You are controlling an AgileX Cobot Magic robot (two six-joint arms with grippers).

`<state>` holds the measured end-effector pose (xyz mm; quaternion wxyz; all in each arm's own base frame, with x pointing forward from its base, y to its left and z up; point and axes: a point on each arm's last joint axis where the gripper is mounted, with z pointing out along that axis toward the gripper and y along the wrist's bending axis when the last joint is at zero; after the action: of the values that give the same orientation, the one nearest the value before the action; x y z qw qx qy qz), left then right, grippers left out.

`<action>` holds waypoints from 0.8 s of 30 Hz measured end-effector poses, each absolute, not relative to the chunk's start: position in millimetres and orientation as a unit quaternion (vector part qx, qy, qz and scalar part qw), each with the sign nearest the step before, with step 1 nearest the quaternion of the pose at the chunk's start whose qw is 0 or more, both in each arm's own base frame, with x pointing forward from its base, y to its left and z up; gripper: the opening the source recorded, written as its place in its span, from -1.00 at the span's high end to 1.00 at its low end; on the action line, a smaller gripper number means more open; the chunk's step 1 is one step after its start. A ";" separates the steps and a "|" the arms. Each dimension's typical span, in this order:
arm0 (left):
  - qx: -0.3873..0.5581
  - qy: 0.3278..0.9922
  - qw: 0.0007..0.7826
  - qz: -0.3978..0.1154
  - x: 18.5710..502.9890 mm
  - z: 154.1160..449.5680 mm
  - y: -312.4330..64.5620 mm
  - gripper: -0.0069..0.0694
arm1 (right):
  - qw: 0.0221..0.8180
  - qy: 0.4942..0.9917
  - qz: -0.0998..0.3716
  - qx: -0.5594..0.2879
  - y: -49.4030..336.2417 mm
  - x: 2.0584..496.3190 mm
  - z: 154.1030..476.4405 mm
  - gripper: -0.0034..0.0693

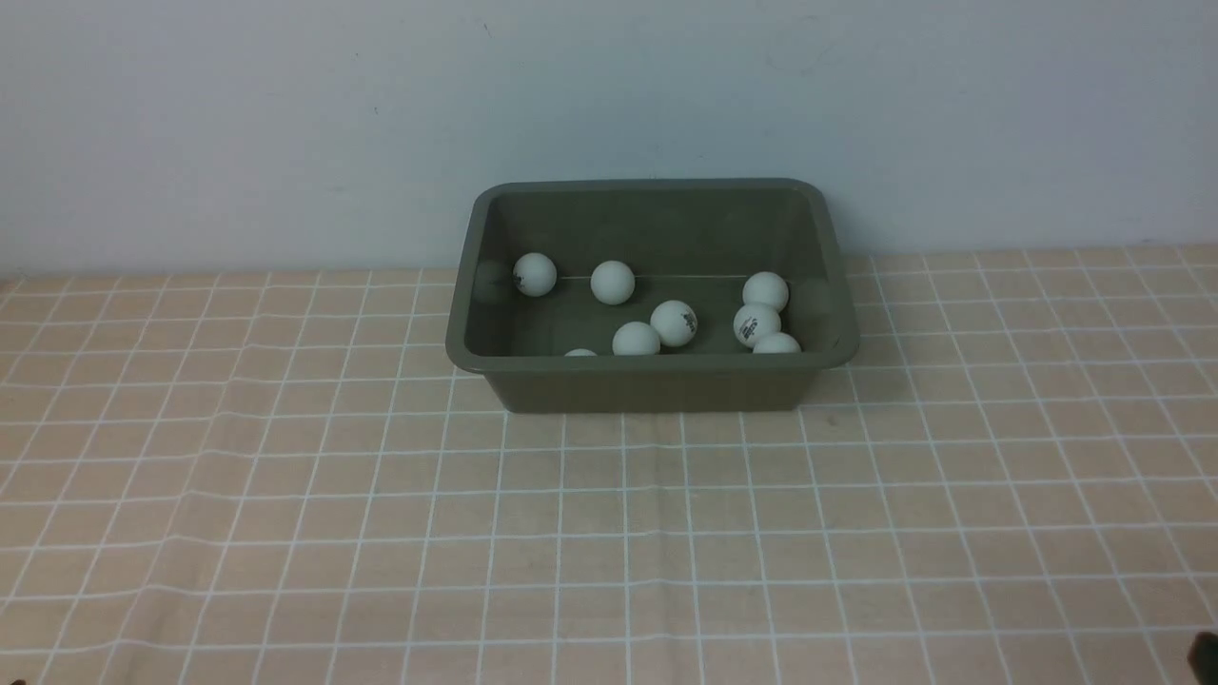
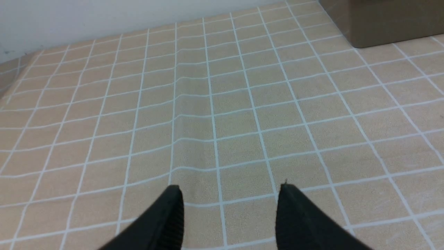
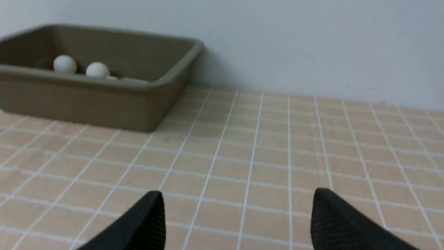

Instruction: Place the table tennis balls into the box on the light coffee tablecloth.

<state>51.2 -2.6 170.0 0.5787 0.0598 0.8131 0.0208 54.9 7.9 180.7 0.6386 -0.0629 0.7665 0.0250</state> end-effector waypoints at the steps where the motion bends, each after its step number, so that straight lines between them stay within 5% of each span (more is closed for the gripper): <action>1: 0.060 0.813 0.579 0.021 51.2 170.0 -2.6 0.04 | 0.633 0.771 0.026 -0.063 8.1 54.6 179.8 -0.50; 24: 0.060 0.813 0.579 0.021 51.2 170.0 -2.6 0.04 | 0.624 0.779 0.029 -0.063 8.4 53.9 178.8 -0.50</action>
<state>51.2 -2.6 170.0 0.5787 0.0598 0.8131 0.0208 53.9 8.4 178.8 0.6238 -0.0630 0.7785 0.0291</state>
